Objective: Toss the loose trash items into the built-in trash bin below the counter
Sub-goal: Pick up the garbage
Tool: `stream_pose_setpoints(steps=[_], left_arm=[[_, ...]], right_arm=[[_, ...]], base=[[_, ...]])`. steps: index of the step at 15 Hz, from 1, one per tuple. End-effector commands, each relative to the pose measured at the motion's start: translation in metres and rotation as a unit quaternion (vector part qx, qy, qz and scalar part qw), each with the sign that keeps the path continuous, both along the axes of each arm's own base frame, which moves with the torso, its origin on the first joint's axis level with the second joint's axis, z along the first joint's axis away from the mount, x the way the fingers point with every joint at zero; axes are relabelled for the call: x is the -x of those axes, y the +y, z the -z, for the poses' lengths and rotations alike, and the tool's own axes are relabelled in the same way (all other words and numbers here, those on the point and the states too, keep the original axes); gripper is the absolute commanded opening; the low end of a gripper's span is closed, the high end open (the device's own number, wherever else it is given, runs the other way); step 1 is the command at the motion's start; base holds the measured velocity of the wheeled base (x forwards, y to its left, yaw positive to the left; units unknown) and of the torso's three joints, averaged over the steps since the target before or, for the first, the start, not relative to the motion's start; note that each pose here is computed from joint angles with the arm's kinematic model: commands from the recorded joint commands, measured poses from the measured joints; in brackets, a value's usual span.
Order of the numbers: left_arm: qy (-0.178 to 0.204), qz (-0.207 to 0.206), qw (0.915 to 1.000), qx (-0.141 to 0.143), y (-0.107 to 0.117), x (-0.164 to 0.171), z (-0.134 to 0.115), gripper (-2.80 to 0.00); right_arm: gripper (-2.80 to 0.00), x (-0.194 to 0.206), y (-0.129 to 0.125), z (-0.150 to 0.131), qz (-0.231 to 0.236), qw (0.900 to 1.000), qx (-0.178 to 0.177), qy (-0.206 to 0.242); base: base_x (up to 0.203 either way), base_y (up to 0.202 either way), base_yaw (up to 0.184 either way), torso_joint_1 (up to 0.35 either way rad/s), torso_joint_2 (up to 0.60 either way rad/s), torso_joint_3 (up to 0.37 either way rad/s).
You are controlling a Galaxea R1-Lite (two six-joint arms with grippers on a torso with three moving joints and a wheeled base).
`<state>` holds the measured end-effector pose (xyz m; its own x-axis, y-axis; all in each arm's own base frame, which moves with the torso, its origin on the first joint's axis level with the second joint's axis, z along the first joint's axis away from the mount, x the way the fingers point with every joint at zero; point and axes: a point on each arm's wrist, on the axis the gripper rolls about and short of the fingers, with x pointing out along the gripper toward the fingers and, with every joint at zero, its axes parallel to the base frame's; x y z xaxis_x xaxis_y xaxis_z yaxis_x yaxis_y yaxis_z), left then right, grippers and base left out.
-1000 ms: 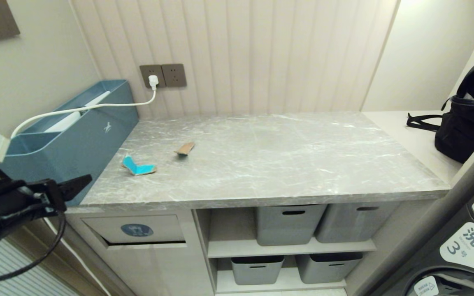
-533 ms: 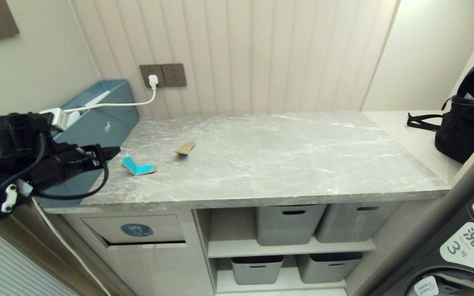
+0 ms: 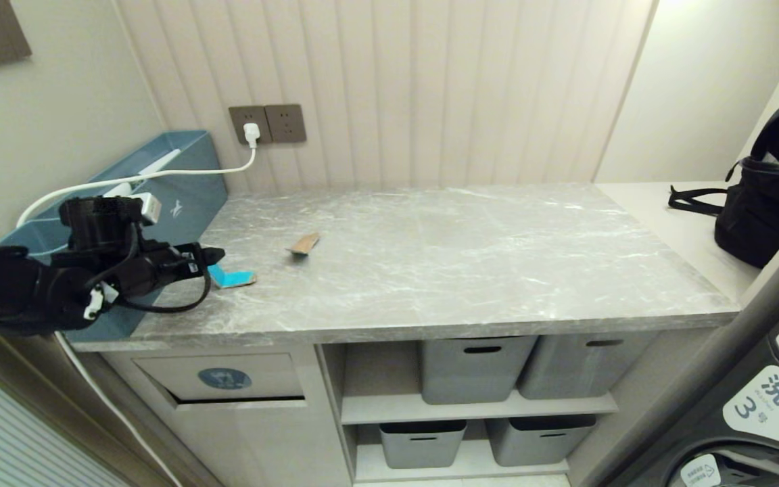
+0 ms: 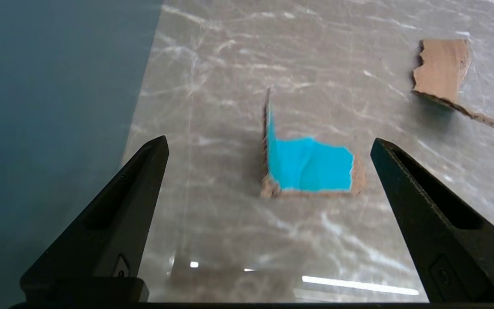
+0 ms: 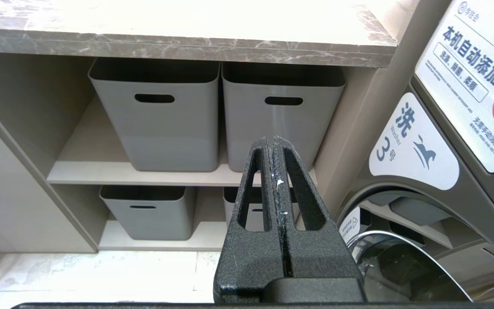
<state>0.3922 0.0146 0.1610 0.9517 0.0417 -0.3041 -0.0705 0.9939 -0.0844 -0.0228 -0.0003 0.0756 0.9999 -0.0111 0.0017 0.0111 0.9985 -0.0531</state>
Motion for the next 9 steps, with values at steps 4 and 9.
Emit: stream_pose_setpoints(steps=[4, 9], left_arm=[[0.017, 0.010, 0.9998, -0.002, -0.010, -0.013, 0.018, 0.00], [0.020, 0.013, 0.9997, -0.007, -0.011, -0.016, 0.021, -2.80]], right_arm=[[-2.80, 0.000, 0.000, 0.000, 0.000, 1.000, 0.000, 0.001], [-2.80, 0.000, 0.000, 0.000, 0.000, 1.000, 0.000, 0.000]], base=[[0.000, 0.000, 0.000, 0.000, 0.00, 0.000], [0.000, 0.000, 0.000, 0.000, 0.00, 0.000]])
